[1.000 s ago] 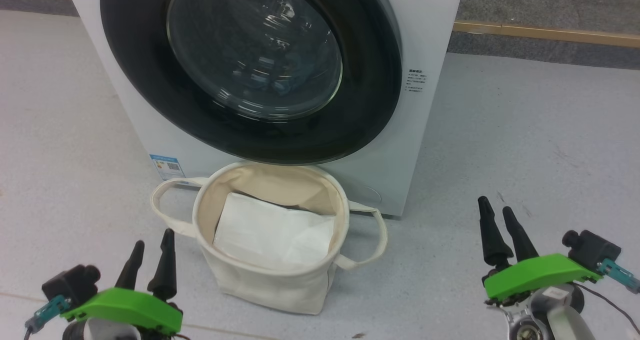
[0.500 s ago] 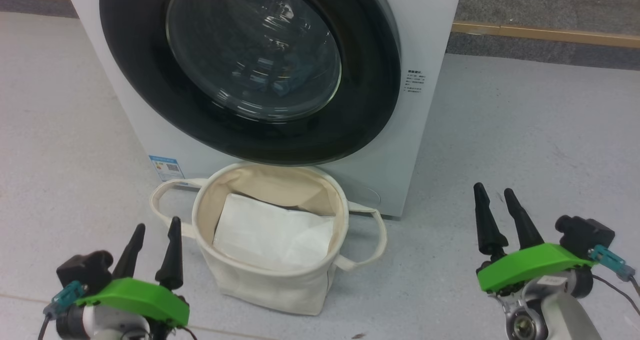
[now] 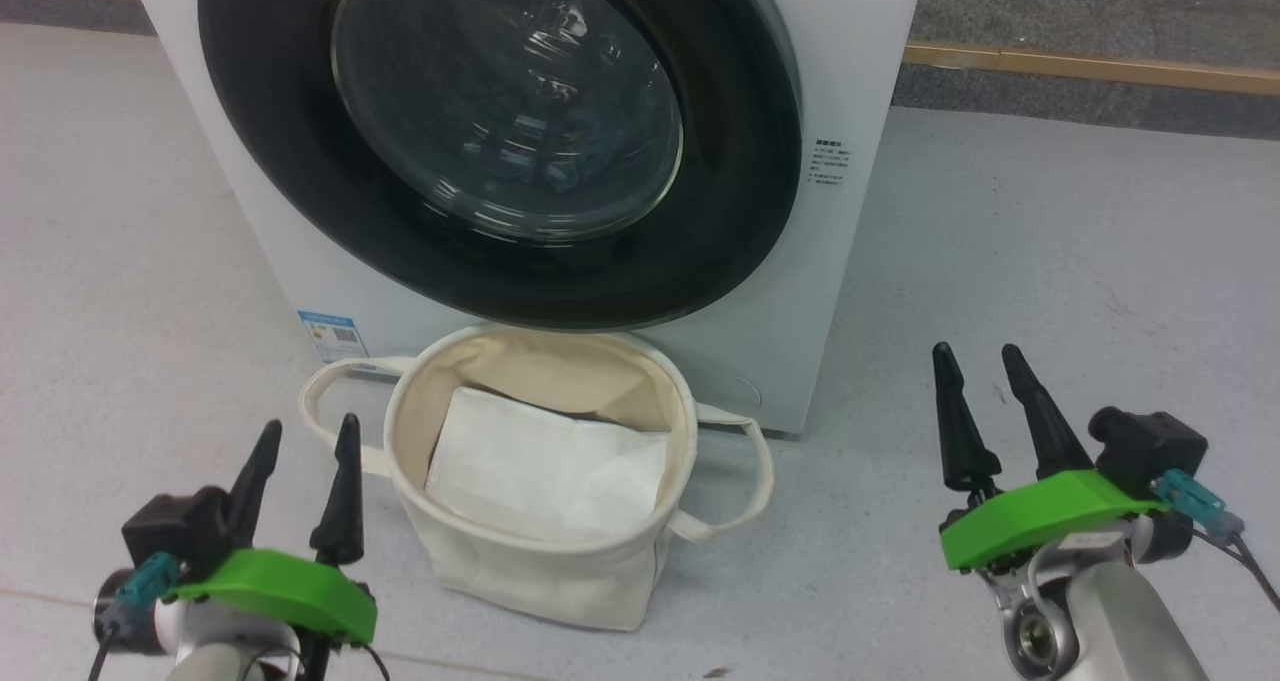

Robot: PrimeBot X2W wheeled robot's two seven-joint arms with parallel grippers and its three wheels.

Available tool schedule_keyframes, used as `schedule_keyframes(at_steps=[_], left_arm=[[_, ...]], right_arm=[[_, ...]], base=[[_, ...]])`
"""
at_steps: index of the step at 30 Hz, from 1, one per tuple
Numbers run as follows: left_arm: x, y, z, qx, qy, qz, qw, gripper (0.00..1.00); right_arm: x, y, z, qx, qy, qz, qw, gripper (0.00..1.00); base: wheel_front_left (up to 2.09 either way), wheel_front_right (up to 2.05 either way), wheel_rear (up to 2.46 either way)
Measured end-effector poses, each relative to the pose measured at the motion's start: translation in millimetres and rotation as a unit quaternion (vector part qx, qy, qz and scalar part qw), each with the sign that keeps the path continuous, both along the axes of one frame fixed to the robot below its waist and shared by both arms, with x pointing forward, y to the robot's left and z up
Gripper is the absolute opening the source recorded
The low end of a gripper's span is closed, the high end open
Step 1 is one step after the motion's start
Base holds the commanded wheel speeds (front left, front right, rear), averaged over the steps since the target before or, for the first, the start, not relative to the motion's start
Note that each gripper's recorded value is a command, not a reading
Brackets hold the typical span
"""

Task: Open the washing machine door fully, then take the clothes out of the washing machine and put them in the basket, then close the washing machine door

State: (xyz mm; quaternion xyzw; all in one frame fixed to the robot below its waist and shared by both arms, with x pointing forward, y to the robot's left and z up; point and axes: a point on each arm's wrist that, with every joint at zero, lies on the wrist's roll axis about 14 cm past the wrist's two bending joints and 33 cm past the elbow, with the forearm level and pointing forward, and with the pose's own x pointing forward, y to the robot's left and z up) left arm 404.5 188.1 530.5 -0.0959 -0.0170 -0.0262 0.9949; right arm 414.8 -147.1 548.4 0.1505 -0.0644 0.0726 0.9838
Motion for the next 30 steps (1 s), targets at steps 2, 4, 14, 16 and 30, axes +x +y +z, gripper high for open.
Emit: schedule_keyframes(at_steps=[2,4,14,16,30], left_arm=[[2,0,6,0.01,-0.011,-0.002,1.0,1.0],[3,-1,9,0.017,-0.018,-0.004,1.0,1.0],[2,-6,23,0.057,-0.051,-0.017,0.997,1.0],[3,-9,29,0.062,-0.063,-0.02,0.996,1.0],[1,-11,44,0.092,-0.096,-0.024,0.991,1.0]], right_arm=[[0,1,0,-0.012,-0.003,0.002,1.0,1.0],[-1,3,1,-0.024,-0.006,0.003,1.0,1.0],[2,9,16,-0.069,-0.04,0.008,0.997,1.0],[2,9,17,-0.066,-0.043,0.007,0.997,1.0],[3,13,22,-0.105,-0.057,0.01,0.993,1.0]], base=[[0.0,0.0,0.0],[0.0,0.0,0.0],[0.0,0.0,0.0],[0.0,0.0,0.0],[0.0,0.0,0.0]])
